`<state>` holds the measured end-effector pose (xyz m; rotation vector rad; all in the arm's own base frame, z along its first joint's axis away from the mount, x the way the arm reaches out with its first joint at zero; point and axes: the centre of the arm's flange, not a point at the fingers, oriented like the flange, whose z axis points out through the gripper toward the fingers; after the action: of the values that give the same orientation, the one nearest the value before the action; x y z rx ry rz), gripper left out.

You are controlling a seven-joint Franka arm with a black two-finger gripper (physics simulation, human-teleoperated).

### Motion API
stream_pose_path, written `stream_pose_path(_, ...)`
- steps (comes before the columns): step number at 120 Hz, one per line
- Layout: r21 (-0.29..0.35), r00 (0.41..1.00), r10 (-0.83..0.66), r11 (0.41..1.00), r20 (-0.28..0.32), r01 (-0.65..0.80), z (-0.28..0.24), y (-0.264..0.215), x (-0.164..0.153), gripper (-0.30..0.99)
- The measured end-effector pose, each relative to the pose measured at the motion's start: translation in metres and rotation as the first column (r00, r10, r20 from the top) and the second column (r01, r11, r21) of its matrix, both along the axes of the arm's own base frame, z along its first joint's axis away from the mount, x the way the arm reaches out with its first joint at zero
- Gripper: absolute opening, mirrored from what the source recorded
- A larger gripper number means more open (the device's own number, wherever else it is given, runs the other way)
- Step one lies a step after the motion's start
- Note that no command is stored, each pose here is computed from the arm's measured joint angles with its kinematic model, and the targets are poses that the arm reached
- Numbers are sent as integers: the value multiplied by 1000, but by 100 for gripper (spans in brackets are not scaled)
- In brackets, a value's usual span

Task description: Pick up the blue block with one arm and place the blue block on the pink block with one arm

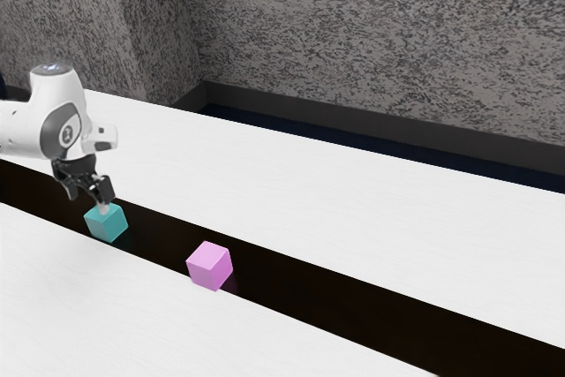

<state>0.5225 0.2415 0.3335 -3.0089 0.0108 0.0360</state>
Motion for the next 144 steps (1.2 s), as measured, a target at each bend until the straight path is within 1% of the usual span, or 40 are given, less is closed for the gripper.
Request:
stream_pose_path(16,-5,1000,-16,1000,-3,16,-11,-3,11,69)
stream_pose_path(61,-18,999,-34,999,-4,34,-22,-3,15,69)
stream_pose_path(91,-22,1000,-26,999,-1,26,-29,7,23,69)
stream_pose_path(144,-52,999,-33,998,-17,32,-53,16,32,69)
